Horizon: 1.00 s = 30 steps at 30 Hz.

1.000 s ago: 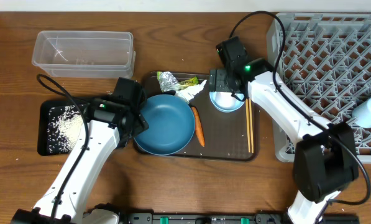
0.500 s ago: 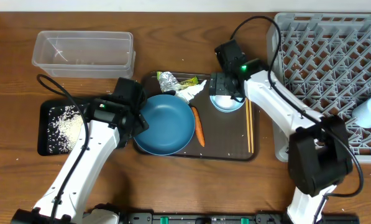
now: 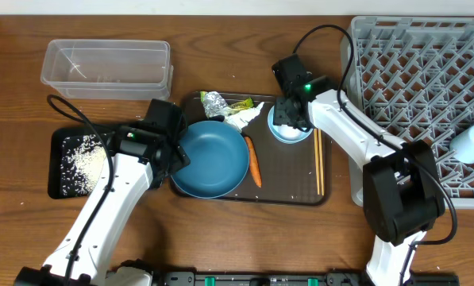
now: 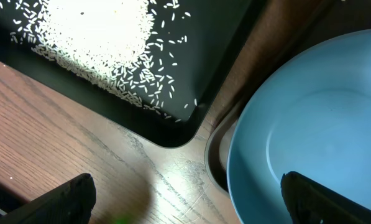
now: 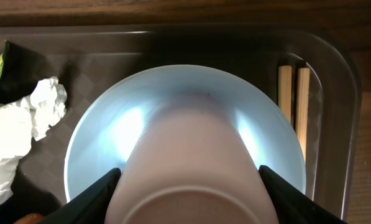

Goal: Sort waste into correct bins and load items into the dishwasher rack
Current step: 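Grasp the second light-blue cup with the right gripper, then carry the cup right and release it in the dish rack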

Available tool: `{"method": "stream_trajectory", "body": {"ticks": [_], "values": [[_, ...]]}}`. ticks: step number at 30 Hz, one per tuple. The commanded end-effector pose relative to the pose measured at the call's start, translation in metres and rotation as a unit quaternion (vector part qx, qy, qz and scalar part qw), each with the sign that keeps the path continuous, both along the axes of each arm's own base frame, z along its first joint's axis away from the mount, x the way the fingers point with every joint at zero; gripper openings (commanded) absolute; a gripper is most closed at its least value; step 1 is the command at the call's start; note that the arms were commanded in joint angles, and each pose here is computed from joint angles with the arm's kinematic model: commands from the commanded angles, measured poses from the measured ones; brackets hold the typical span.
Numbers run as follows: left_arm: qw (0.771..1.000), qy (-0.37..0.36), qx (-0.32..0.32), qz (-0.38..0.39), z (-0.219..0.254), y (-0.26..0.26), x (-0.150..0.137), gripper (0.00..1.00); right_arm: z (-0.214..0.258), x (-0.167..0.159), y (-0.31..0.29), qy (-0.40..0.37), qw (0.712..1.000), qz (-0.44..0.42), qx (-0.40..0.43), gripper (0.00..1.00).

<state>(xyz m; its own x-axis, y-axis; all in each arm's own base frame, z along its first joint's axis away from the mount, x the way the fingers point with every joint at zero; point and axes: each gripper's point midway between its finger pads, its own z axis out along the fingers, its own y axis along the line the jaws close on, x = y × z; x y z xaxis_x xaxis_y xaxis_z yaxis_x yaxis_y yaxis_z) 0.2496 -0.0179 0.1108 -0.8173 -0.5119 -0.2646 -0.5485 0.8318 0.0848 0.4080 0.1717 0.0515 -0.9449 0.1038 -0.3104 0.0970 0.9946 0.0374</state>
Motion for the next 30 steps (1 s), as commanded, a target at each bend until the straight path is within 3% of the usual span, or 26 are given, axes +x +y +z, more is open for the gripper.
{"method": "stream_trajectory", "body": {"ticks": [1,12,20,30], "values": [[1.0,-0.016,0.005,0.008,0.009,0.003,0.004,0.98,0.02,0.003,0.002,-0.024,1.0,0.001,0.002,0.57],[1.0,-0.016,0.005,0.008,0.009,0.003,0.004,0.98,0.155,0.026,-0.053,-0.156,0.986,-0.053,0.032,0.63],[1.0,-0.016,0.005,0.008,0.009,0.003,0.004,0.98,0.248,0.014,-0.199,-0.248,0.95,-0.188,0.012,0.62],[1.0,-0.016,0.005,0.008,0.009,0.003,0.004,0.98,0.246,-0.044,-0.391,-0.237,0.89,-0.384,-0.062,0.61]]}}
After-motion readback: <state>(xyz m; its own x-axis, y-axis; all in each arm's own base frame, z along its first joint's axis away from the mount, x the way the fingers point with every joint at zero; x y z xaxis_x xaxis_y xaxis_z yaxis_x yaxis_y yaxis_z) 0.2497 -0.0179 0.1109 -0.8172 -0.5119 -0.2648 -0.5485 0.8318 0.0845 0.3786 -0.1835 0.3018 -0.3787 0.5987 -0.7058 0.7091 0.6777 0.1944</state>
